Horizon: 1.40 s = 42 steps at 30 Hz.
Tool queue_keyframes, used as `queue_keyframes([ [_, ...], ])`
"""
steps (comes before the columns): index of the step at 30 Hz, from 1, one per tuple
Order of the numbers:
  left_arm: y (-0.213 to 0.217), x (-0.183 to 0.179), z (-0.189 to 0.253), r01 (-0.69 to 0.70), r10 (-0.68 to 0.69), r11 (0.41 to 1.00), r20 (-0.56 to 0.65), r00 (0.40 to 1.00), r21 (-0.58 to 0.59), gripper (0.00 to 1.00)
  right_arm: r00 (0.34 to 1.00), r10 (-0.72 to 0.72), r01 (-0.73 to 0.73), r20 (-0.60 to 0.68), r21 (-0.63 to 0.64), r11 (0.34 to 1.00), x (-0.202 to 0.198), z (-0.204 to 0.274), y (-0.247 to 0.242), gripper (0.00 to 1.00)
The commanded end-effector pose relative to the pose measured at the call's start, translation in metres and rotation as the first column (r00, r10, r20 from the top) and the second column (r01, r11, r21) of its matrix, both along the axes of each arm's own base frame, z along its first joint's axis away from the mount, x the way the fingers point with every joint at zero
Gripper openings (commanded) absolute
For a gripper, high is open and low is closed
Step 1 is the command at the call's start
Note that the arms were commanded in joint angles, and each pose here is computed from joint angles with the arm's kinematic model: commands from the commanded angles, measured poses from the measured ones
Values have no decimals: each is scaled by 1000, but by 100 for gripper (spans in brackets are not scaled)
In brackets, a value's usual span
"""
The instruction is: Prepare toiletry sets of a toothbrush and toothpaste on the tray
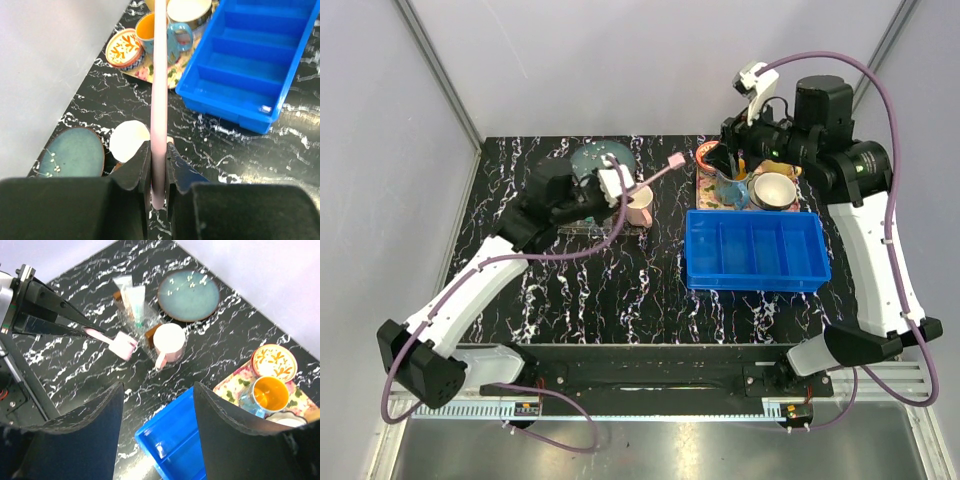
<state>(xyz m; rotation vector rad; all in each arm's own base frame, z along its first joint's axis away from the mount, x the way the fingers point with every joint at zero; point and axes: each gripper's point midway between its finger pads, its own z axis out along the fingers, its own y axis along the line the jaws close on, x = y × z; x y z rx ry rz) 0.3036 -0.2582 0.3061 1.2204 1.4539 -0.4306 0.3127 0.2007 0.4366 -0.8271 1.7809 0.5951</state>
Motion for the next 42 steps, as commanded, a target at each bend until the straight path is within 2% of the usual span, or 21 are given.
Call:
queue_keyframes([
  [1,4,-1,51,41,-53,954,-32,998,-298,0,997,2,-8,72,85,996,3,33,5,63],
  [3,6,-7,59,65,-100,928,-77,992,-366,0,996,72,-77,54,107,991,-1,32,16,63],
  [4,11,-2,66,68,-98,915,-54,994,-398,0,994,96,-101,47,116,988,-1,31,20,63],
  [8,15,-6,77,101,-170,850,-87,981,-518,0,976,215,-217,29,174,961,-1,30,42,63],
  [9,14,-11,78,98,-214,822,-145,966,-560,0,966,252,-258,54,206,944,-3,37,48,63],
  [10,17,-10,83,122,-225,799,-105,969,-588,0,961,268,-275,64,223,935,-3,39,52,63],
  [15,14,-18,88,133,-309,746,-163,937,-653,0,940,310,-340,144,288,895,2,43,75,64],
  [19,13,-26,93,164,-356,710,-148,923,-685,0,924,360,-382,125,310,871,5,44,95,65],
  [33,11,-25,84,154,-368,708,-175,913,-690,0,864,487,-499,131,355,790,-3,51,149,59],
  [42,10,-23,82,152,-373,705,-180,910,-693,0,836,535,-540,124,361,760,-12,50,165,49],
])
